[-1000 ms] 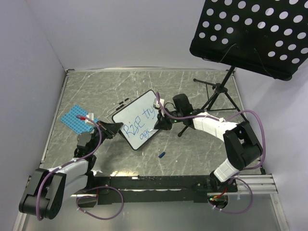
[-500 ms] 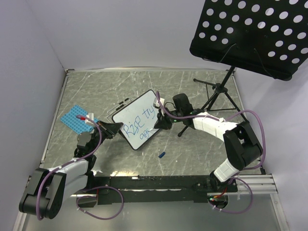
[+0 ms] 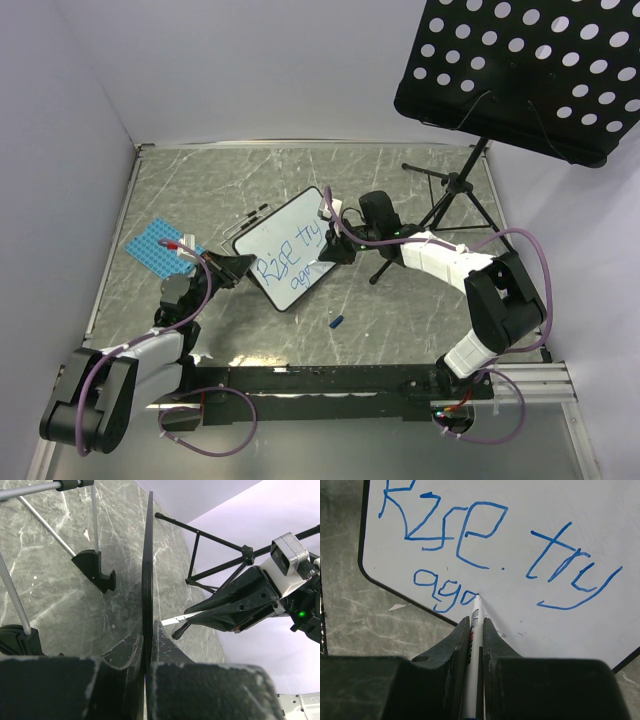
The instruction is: Write a sentence on the whiteboard
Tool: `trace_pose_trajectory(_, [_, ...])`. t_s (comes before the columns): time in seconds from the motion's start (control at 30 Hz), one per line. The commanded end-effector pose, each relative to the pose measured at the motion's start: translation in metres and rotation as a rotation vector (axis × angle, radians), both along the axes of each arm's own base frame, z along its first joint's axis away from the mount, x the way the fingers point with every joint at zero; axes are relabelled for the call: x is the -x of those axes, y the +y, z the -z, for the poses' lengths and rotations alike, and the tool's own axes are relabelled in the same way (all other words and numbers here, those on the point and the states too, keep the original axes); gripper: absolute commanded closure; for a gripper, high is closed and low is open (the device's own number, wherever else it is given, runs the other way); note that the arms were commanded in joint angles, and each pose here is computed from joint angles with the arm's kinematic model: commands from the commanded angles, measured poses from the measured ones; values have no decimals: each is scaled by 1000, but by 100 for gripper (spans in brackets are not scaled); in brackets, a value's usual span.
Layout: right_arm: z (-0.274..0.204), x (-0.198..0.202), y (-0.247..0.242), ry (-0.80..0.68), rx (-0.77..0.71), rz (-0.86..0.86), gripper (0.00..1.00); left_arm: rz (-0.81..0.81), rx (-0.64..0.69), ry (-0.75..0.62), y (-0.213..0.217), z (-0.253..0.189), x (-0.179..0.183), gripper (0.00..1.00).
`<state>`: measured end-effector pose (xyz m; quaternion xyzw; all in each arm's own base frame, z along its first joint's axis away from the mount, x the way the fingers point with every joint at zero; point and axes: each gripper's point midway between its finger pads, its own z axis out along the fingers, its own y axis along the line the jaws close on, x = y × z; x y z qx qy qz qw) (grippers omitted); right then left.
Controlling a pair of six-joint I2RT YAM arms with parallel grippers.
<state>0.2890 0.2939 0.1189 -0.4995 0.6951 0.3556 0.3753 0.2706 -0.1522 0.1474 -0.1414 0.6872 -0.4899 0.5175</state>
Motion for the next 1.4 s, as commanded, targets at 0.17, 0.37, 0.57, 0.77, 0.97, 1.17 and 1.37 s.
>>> trace_pose_trajectory(0.17, [-18, -7, 5, -71, -35, -16, 100, 26, 9, -20, -2, 8, 17, 99])
trace_pose_trajectory(0.37, [-10, 2, 0, -56, -15, -27, 100, 22, 6, -20, -1, 8, 17, 99])
trace_pose_trajectory(0.57, [-5, 9, -5, -51, -2, -39, 100, 19, 5, -16, 0, 9, 16, 99])
trace_pose_trajectory(0.77, [-2, 11, -8, -54, 10, -37, 100, 19, 5, -17, -1, 8, 15, 99])
trace_pose_trajectory(0.97, [-12, 2, -9, -75, 0, -9, 100, 22, 6, -15, -1, 8, 16, 99])
trace_pose_trajectory(1.17, [-27, -5, -11, -98, -23, 7, 100, 20, 2, -16, -1, 8, 16, 99])
trace_pose_trajectory(1.37, [-47, -4, -12, -113, -63, 10, 100, 23, 3, -19, -1, 8, 16, 99])
